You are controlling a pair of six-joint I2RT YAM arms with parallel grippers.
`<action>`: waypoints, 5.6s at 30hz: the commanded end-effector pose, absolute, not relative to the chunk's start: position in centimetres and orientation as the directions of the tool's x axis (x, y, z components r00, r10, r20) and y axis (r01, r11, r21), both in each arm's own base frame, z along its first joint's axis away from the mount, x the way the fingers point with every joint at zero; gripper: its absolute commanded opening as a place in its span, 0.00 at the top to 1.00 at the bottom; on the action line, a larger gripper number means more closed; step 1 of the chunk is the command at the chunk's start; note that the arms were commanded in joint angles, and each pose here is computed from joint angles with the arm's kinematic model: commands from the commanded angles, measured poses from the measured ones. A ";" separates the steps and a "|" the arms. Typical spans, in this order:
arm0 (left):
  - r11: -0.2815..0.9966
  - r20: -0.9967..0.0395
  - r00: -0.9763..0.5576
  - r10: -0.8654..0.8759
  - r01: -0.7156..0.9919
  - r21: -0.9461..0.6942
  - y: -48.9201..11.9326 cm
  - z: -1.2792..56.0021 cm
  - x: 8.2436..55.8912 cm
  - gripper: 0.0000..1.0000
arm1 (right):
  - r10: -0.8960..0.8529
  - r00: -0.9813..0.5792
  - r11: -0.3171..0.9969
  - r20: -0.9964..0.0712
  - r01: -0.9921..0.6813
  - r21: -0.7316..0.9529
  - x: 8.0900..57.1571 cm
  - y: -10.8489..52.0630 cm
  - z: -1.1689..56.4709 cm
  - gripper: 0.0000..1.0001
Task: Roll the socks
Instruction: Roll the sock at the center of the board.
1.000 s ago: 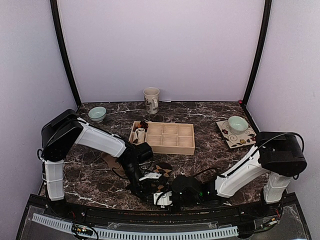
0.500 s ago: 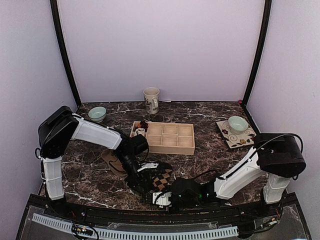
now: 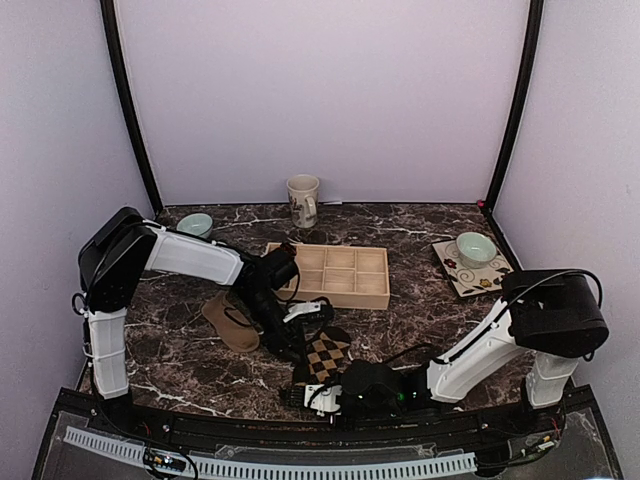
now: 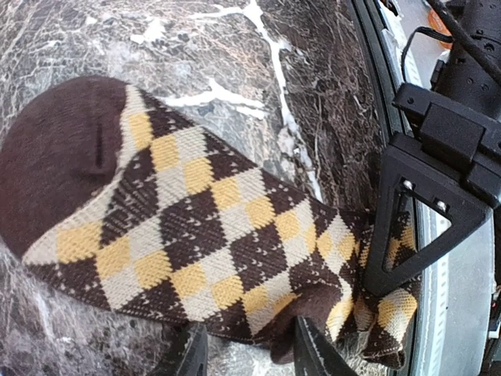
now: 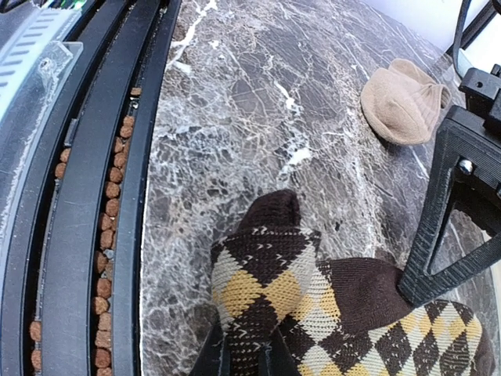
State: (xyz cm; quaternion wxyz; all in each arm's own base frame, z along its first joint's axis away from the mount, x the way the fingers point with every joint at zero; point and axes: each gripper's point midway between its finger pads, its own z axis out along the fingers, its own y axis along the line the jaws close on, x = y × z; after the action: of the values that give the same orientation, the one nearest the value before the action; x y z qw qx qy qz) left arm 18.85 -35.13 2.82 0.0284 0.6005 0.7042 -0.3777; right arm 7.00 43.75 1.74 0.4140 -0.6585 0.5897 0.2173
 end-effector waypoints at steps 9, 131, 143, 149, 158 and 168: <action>0.065 -0.501 -0.272 0.822 0.918 -0.392 -35.3 3.9 20.9 0.56 | -0.723 0.038 -0.040 -0.689 -0.999 -0.013 2.6 39.7 -3.9 0.97; -0.143 -0.384 0.287 0.878 0.921 0.361 -32.1 2.8 17.5 0.56 | -0.690 -0.704 0.411 -0.168 -0.572 0.710 7.6 36.4 -10.6 1.00; -0.231 -0.384 0.319 0.866 0.938 0.258 -32.2 1.5 14.8 0.87 | -0.648 -0.725 0.410 -0.233 -0.590 0.695 8.7 36.6 -9.3 0.92; -0.273 -0.375 0.325 0.868 0.944 0.186 -31.3 0.7 13.3 1.00 | -0.560 -0.710 0.418 -0.427 -0.687 0.595 12.1 37.1 -6.2 0.56; -0.320 -0.398 0.325 0.858 0.944 0.080 -31.1 0.5 11.4 1.00 | -0.370 -0.550 0.523 -0.749 -0.790 0.321 16.9 35.5 1.1 0.01; -0.351 -0.411 0.299 0.861 0.935 -0.055 -30.9 0.0 10.3 1.00 | 0.052 -0.515 0.863 -0.855 -0.407 0.298 21.7 25.0 7.4 0.01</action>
State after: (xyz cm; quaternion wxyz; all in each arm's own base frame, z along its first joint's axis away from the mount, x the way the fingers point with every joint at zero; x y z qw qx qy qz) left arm 13.07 -33.45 2.17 0.1969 0.7931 0.5553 -0.1545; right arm 19.31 28.82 7.32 0.4567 -0.2167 0.8154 0.2823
